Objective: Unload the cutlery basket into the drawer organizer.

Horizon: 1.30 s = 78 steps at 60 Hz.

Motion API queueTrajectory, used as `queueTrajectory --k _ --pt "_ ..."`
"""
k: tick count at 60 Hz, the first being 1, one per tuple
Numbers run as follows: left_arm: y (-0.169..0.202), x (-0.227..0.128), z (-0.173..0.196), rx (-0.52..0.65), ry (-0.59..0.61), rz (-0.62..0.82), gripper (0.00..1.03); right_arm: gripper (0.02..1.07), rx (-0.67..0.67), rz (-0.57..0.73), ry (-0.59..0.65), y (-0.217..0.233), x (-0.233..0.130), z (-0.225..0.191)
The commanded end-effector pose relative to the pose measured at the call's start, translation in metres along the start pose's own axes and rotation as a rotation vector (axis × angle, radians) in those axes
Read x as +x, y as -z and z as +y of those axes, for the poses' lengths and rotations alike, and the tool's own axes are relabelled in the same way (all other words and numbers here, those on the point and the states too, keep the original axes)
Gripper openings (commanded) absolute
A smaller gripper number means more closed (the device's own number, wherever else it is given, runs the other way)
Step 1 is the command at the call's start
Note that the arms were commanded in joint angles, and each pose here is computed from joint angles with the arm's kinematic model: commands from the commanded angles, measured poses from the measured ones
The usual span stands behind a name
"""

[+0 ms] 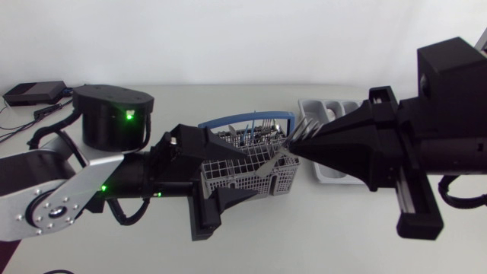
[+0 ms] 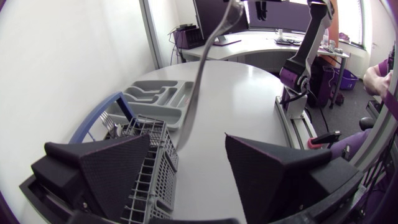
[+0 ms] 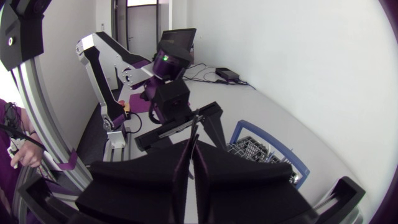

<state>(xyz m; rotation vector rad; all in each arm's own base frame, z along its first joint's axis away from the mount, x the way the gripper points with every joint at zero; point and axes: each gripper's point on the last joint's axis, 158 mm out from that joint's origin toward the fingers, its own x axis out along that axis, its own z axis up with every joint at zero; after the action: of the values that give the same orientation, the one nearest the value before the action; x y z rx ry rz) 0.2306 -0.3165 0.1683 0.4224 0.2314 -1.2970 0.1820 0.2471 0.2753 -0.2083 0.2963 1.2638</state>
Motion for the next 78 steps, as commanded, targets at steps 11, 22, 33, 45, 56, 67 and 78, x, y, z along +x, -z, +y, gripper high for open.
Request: queueTrajectory --k 11,22,33,45,56,67,78 --pt "-0.024 0.024 -0.01 0.04 0.074 -0.018 0.91 0.1 0.007 -0.01 -0.093 0.007 -0.005 0.022" --pt "-0.027 0.031 -0.021 0.048 0.108 -0.015 0.71 0.1 0.004 -0.025 -0.065 0.01 -0.012 0.014" --pt "-0.02 0.028 -0.023 0.035 0.112 0.002 0.59 0.1 -0.001 -0.018 -0.054 0.018 -0.014 0.012" --pt "-0.021 0.026 -0.025 0.034 0.115 0.002 0.36 0.1 -0.003 -0.023 -0.053 0.016 -0.015 0.011" --pt "-0.022 0.025 -0.027 0.03 0.131 -0.002 0.1 0.1 -0.002 -0.023 -0.044 0.016 -0.016 0.009" --pt "-0.025 0.025 -0.032 0.03 0.16 -0.015 0.04 0.11 -0.012 -0.034 -0.039 0.014 -0.018 0.011" --pt "-0.03 0.023 -0.033 0.029 0.181 -0.03 0.03 0.42 -0.035 -0.064 -0.002 0.008 -0.029 0.01"
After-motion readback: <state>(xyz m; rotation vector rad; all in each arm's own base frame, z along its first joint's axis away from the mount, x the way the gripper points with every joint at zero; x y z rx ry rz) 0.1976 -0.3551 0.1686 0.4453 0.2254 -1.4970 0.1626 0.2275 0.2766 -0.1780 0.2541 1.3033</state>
